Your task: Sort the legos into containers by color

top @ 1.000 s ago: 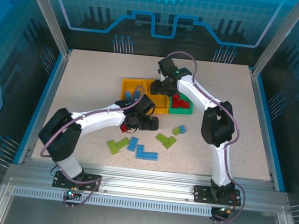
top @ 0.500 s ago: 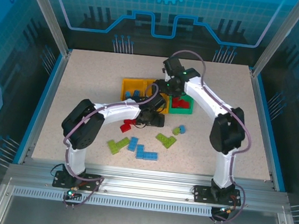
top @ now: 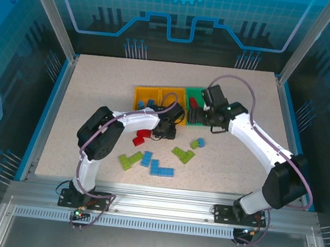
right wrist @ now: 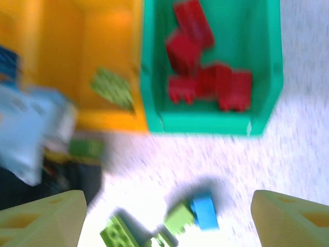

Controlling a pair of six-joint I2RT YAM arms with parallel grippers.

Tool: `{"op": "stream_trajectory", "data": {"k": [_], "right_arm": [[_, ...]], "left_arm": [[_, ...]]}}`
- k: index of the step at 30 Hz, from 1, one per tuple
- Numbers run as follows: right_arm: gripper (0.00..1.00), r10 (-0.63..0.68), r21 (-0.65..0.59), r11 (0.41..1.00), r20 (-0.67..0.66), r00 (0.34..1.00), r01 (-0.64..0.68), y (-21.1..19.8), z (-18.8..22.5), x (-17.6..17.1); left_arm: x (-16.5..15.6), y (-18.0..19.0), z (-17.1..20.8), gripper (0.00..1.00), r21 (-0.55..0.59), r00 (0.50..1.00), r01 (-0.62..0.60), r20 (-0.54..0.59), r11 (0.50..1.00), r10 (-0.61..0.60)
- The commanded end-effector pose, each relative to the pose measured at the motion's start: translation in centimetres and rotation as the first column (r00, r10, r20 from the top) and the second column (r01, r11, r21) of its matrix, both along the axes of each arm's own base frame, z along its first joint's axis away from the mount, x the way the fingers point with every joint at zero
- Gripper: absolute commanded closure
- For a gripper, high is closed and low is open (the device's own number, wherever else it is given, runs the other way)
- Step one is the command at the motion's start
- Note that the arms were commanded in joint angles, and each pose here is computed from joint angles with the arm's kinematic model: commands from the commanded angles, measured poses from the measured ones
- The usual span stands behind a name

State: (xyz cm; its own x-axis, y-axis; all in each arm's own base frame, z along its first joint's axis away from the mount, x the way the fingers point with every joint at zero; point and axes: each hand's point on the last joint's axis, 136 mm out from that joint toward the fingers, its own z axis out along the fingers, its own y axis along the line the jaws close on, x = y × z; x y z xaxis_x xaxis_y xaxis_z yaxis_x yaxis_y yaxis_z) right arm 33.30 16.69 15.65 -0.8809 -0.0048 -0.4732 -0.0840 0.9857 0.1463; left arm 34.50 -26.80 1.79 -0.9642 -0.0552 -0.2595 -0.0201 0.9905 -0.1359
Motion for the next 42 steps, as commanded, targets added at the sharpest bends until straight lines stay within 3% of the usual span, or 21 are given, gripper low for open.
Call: {"op": "stream_trajectory", "data": {"k": [1,7,14,18,22,24,28,42], "right_arm": [[0.15,-0.07,-0.016,0.997,-0.087,0.994,0.069,-2.5,-2.7,-3.1],[0.15,-0.144,0.017,0.989,-0.113,0.983,0.147,-4.1,-3.9,-5.6],[0.16,-0.229,0.093,0.964,-0.194,0.954,0.25,-3.9,-6.9,-8.2],[0.17,-0.261,0.134,0.946,-0.224,0.939,0.295,-3.1,-8.1,-8.6],[0.17,-0.279,0.146,0.937,-0.238,0.93,0.318,-2.2,-8.9,-8.4],[0.16,-0.284,0.136,0.937,-0.241,0.928,0.322,-2.3,-9.1,-8.4],[0.16,-0.294,0.128,0.935,-0.242,0.925,0.331,-2.4,-9.5,-8.4],[0.15,-0.303,0.113,0.935,-0.243,0.922,0.337,-2.8,-9.5,-8.3]], "left_arm": [[0.7,0.1,1.1,0.65,-0.012,0.999,-0.017,0.035,1.0,0.017],[0.8,0.7,4.4,0.66,-0.022,0.995,-0.016,0.097,1.0,0.018],[2.3,0.1,9.7,0.65,-0.051,0.98,0.014,0.2,0.999,-0.004],[3.9,-0.2,10.8,0.63,-0.047,0.973,0.029,0.228,0.999,-0.017],[4.2,-0.1,9.9,0.61,-0.044,0.986,0.014,0.167,0.999,-0.006],[3.4,0.6,8.6,0.43,-0.029,0.991,-0.009,0.136,1.0,0.013],[2.1,0.8,5.8,0.28,-0.03,0.997,-0.032,0.069,0.999,0.034],[1.6,-0.2,1.2,0.26,0.002,0.998,-0.061,-0.022,0.998,0.061]]}}
